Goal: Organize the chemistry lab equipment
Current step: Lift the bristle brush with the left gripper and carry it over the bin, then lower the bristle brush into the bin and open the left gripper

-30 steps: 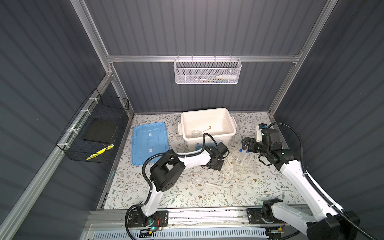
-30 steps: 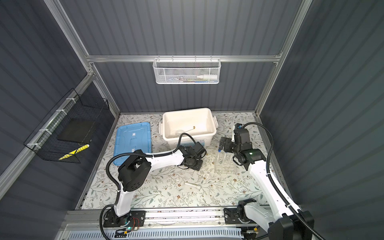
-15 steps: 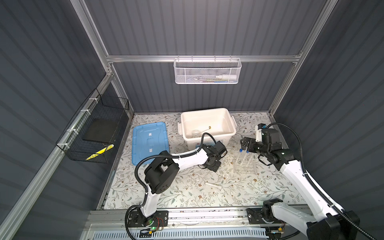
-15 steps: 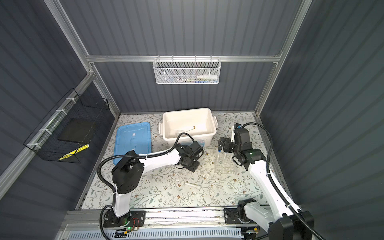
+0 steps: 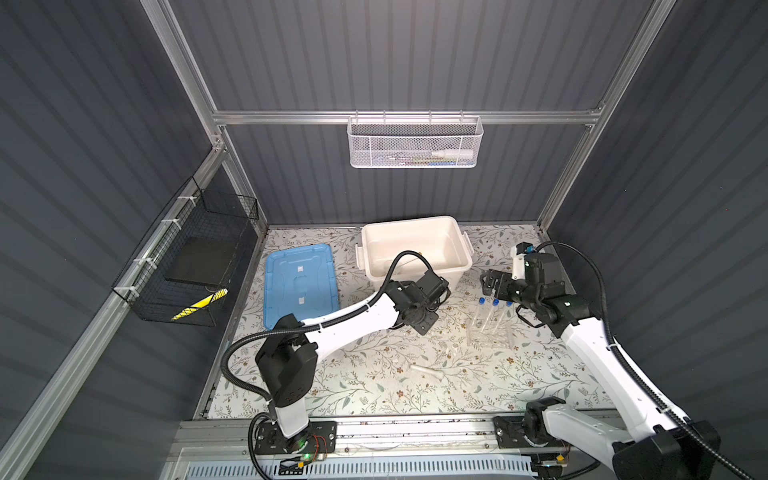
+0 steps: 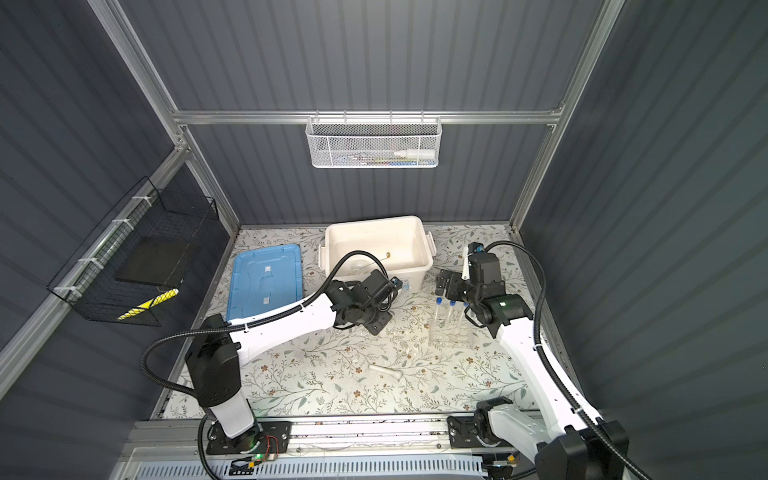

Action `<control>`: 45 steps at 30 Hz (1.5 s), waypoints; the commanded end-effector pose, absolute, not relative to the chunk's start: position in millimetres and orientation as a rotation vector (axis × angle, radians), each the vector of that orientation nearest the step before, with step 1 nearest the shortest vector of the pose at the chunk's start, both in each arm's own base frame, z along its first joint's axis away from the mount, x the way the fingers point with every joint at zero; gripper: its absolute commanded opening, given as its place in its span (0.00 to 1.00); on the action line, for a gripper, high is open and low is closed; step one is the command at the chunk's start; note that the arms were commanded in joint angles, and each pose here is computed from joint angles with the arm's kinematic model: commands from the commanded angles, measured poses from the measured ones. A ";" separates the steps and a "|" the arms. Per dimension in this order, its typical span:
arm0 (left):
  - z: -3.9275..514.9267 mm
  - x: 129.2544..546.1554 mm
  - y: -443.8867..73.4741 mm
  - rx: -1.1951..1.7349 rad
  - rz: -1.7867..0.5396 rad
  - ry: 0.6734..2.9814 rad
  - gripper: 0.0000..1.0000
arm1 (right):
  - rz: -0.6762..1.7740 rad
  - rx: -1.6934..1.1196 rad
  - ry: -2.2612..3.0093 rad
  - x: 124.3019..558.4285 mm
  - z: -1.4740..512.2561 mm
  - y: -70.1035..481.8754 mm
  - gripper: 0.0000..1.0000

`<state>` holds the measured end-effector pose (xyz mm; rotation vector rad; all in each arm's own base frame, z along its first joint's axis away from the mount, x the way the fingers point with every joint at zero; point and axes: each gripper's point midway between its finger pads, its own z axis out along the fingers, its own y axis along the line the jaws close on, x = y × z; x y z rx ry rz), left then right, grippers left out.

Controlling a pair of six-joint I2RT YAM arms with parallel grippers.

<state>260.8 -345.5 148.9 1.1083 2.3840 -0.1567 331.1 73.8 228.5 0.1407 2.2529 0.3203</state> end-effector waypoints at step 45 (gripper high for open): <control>122.2 471.7 -355.2 1.254 -0.256 2.228 0.00 | 0.472 0.092 2.277 364.8 226.5 102.3 0.99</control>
